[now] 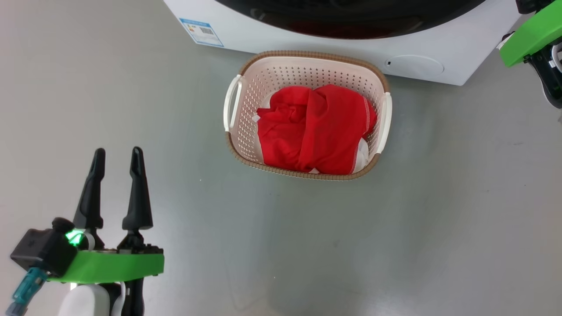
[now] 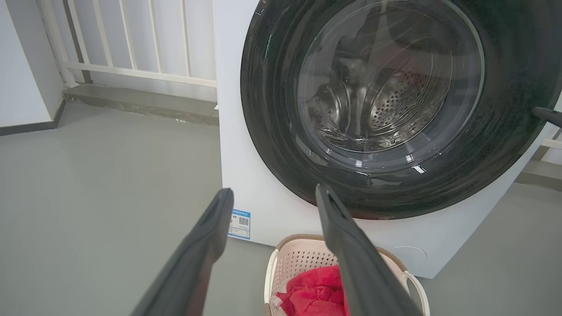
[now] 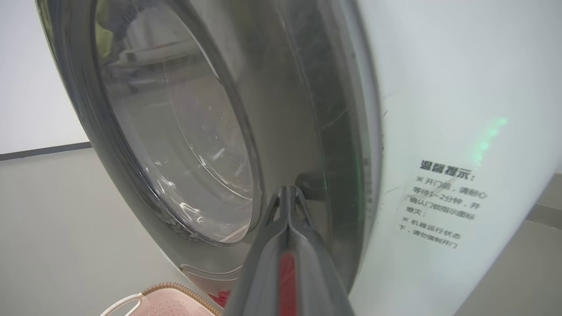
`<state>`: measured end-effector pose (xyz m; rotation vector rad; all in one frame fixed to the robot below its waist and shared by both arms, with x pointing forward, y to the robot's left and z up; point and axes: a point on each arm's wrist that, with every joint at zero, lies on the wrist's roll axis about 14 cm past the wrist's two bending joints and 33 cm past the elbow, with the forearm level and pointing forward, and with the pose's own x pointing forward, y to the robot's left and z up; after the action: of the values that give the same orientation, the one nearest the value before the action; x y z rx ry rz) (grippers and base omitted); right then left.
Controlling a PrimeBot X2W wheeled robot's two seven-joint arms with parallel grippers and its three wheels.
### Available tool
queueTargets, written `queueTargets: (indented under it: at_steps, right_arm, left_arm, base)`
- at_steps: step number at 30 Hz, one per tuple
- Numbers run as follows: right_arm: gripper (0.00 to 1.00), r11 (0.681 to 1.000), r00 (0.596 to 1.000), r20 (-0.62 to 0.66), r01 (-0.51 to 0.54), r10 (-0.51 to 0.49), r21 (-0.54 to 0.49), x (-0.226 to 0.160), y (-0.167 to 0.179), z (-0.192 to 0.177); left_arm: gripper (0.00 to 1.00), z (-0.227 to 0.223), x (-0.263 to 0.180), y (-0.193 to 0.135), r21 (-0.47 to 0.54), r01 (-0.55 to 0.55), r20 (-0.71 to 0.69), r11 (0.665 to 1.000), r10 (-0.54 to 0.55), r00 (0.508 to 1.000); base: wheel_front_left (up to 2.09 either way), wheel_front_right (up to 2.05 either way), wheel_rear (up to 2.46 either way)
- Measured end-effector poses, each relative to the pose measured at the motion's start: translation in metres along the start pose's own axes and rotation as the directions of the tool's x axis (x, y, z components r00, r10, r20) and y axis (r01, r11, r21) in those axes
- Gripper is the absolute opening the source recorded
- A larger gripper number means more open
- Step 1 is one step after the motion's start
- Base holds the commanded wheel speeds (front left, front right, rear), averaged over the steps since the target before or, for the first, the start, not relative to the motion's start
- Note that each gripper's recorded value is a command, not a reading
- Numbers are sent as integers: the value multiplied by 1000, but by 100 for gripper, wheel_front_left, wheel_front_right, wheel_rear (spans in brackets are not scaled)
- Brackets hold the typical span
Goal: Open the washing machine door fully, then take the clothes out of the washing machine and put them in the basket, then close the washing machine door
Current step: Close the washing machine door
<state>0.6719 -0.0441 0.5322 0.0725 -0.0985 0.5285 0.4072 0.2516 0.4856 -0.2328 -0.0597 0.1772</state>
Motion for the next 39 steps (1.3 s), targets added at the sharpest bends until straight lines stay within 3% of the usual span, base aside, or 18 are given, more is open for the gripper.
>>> queueTargets:
  at_steps: [7,9,10,27,39]
  right_arm:
    - [0,1000,1000,21,0,1,-13,-6,1,15]
    - [48,1000,1000,23,-4,4,-13,-11,3,17]
    - [98,1000,1000,21,-6,6,-11,-14,5,16]
    - [100,999,998,56,-30,29,21,-80,37,35]
    - [100,993,993,73,88,-93,76,-154,28,43]
  left_arm:
    - [100,4,0,-3,-4,12,10,1000,-12,1000]
    - [100,5,0,-4,-5,18,13,1000,-18,1000]
    - [100,6,0,-5,-5,22,15,1000,-22,1000]
    - [100,22,-4,-27,-22,102,60,995,-100,993]
    - [100,27,-8,-52,-12,197,68,980,-196,978]
  base:
    - [0,0,0]
    - [0,0,0]
    - [0,0,0]
    - [0,0,0]
    - [0,0,0]
